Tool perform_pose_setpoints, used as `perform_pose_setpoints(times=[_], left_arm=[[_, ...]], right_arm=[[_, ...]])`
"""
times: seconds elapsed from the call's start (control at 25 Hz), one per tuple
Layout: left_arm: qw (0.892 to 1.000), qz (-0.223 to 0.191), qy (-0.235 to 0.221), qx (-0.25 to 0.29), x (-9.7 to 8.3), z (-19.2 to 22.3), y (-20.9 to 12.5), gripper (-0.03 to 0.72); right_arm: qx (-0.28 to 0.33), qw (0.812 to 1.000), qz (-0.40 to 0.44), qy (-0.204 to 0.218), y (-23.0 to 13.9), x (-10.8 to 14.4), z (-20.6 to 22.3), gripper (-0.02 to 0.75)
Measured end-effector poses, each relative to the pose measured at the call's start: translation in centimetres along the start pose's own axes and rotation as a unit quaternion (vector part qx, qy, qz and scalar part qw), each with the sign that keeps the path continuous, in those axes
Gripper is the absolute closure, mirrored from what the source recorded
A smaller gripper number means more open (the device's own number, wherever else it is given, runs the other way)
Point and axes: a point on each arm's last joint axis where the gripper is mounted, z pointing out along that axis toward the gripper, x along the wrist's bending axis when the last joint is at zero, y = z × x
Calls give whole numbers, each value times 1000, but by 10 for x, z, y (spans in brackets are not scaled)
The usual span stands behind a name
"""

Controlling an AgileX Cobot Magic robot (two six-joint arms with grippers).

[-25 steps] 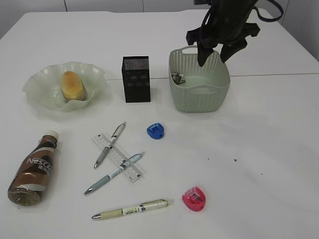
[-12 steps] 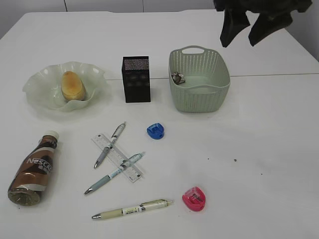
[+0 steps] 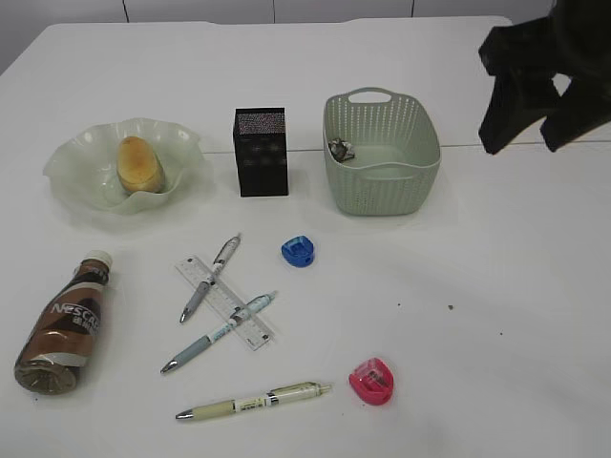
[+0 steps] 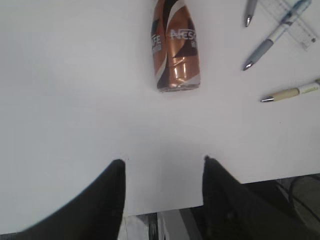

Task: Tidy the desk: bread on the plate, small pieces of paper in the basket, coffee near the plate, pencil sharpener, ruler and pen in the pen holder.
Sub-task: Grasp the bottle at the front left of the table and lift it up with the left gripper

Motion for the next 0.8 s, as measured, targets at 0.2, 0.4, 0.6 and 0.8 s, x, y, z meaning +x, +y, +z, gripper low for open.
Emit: perform_pose_setpoints(times=[0.2, 0.4, 0.6, 0.8], left_arm=[[999, -18, 11, 39, 3, 37, 24, 198], [997, -33, 2, 65, 2, 76, 52, 136], [996, -25, -8, 81, -9, 105, 82, 129], [996, 4, -7, 92, -31, 132, 105, 128]], right_arm=[[1, 1000, 1, 1, -14, -1, -6, 293], [-8, 1000, 0, 2, -17, 0, -12, 293], [-9, 1000, -1, 2, -17, 0, -13, 293], [-9, 1000, -2, 2, -17, 0, -13, 293]])
